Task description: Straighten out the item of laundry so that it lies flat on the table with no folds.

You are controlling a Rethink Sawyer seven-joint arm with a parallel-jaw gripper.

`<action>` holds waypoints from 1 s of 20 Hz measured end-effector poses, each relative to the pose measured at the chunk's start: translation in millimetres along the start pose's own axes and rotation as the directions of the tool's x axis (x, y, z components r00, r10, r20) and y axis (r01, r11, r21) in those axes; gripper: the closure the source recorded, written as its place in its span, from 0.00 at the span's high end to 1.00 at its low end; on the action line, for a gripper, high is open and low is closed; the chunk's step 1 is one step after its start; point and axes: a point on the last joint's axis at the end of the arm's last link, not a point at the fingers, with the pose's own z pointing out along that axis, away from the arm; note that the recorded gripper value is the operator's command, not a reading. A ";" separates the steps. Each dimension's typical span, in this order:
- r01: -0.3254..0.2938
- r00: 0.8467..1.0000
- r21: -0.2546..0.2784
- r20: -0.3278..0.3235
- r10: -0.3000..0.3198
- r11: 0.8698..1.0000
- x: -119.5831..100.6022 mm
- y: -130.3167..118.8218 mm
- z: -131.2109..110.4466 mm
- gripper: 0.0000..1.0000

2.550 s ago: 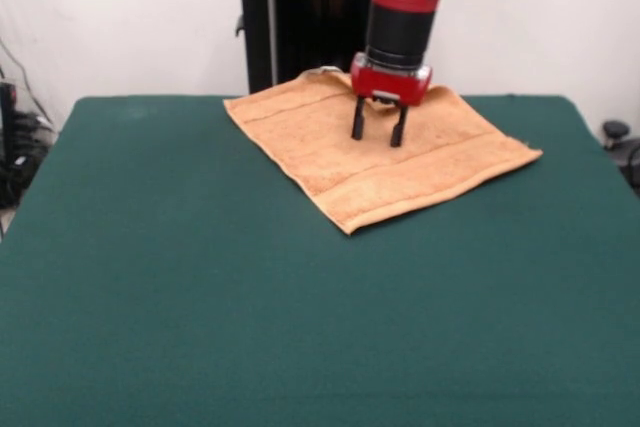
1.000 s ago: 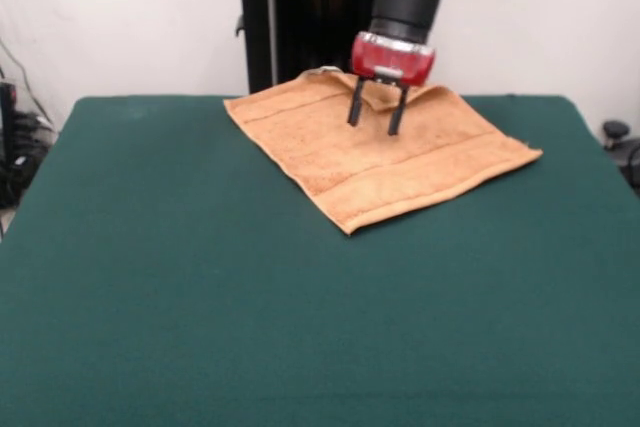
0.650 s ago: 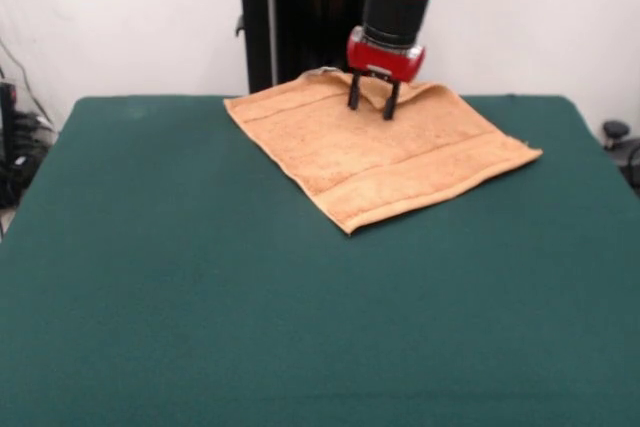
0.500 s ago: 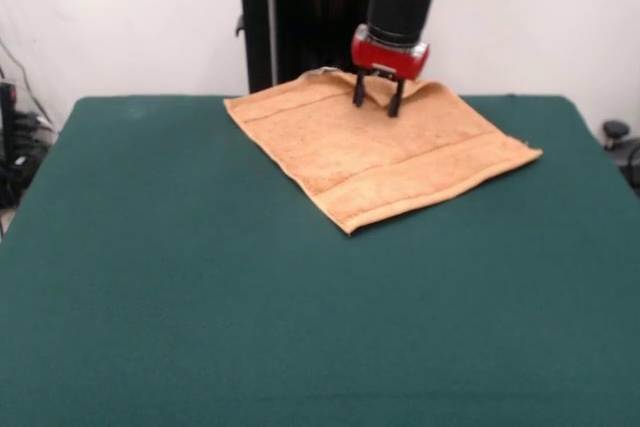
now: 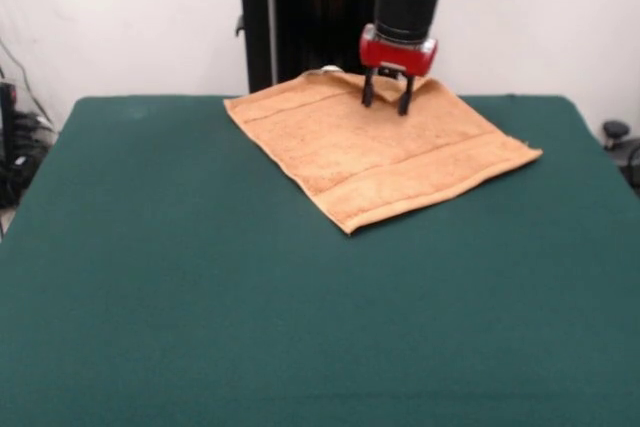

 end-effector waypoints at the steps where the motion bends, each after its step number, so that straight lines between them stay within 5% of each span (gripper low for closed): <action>1: 0.006 1.000 -0.004 0.011 -0.006 1.000 0.1 0.6 0.5 1.00; 7: 0.069 0.987 -0.035 0.148 -0.063 0.997 5.1 8.3 8.6 1.00; 20: 0.093 0.975 -0.043 0.206 -0.082 0.995 13.5 5.7 11.4 1.00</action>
